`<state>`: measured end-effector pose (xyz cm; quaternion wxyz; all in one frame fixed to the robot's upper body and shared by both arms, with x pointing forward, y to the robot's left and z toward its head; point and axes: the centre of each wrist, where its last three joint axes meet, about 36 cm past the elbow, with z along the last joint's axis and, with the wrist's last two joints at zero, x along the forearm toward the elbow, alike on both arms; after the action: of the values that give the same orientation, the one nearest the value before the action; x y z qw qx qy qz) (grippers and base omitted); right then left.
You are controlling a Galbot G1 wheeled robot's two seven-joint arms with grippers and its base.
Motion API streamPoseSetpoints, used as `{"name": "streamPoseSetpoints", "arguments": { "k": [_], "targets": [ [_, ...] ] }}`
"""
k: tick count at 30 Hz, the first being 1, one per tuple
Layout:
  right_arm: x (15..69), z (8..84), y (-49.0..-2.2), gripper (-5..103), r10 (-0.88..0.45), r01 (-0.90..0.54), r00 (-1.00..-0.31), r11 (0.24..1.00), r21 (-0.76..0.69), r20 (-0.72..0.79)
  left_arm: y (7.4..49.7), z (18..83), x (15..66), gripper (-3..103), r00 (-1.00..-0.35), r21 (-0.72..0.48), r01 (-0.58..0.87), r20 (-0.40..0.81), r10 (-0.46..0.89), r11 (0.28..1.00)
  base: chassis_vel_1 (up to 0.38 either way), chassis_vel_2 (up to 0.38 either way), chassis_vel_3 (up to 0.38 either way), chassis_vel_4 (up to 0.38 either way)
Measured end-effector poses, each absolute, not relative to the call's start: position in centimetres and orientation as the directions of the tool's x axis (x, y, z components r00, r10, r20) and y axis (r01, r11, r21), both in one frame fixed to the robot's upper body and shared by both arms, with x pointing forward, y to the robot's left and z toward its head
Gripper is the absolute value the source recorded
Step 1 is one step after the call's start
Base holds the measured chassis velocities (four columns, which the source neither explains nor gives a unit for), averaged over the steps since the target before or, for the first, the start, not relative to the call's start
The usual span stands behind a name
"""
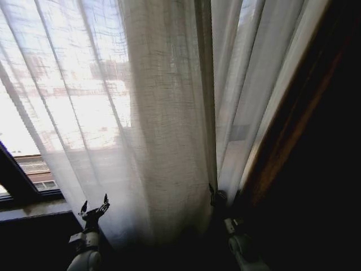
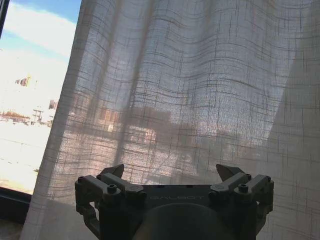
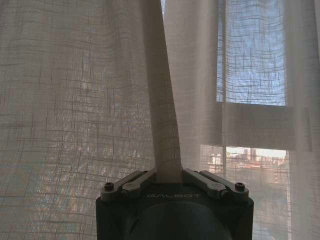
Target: Open the curtains by pulling them apart, changing their state from closed to fully open.
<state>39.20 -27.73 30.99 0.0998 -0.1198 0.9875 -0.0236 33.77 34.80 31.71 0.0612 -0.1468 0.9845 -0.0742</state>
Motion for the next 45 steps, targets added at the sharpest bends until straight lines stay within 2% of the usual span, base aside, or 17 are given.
{"name": "streamPoseSetpoints", "arguments": {
  "k": [20, 28, 45],
  "targets": [
    [39.0, 30.6, -27.8, 0, -0.242, -0.231, -0.944, 0.970, -0.077, -0.226, 34.8, 31.7, 33.8, 100, -0.949, -0.164, -0.280, -0.099, -0.298, 0.946, -0.334, -0.343, 0.333, 0.337],
    [39.1, 30.4, -27.5, 0, -0.223, -0.212, -0.938, 0.975, -0.070, -0.264, 34.8, 31.7, 33.8, 100, -0.949, -0.164, -0.280, -0.099, -0.298, 0.946, -0.030, -0.074, 0.054, 0.040],
    [40.3, 30.4, -29.0, 0, -0.205, -0.190, -0.948, 0.978, -0.086, -0.243, 34.8, 31.7, 33.8, 100, -0.949, -0.164, -0.280, -0.099, -0.298, 0.946, -0.006, -0.001, 0.004, 0.003]
  ]
}}
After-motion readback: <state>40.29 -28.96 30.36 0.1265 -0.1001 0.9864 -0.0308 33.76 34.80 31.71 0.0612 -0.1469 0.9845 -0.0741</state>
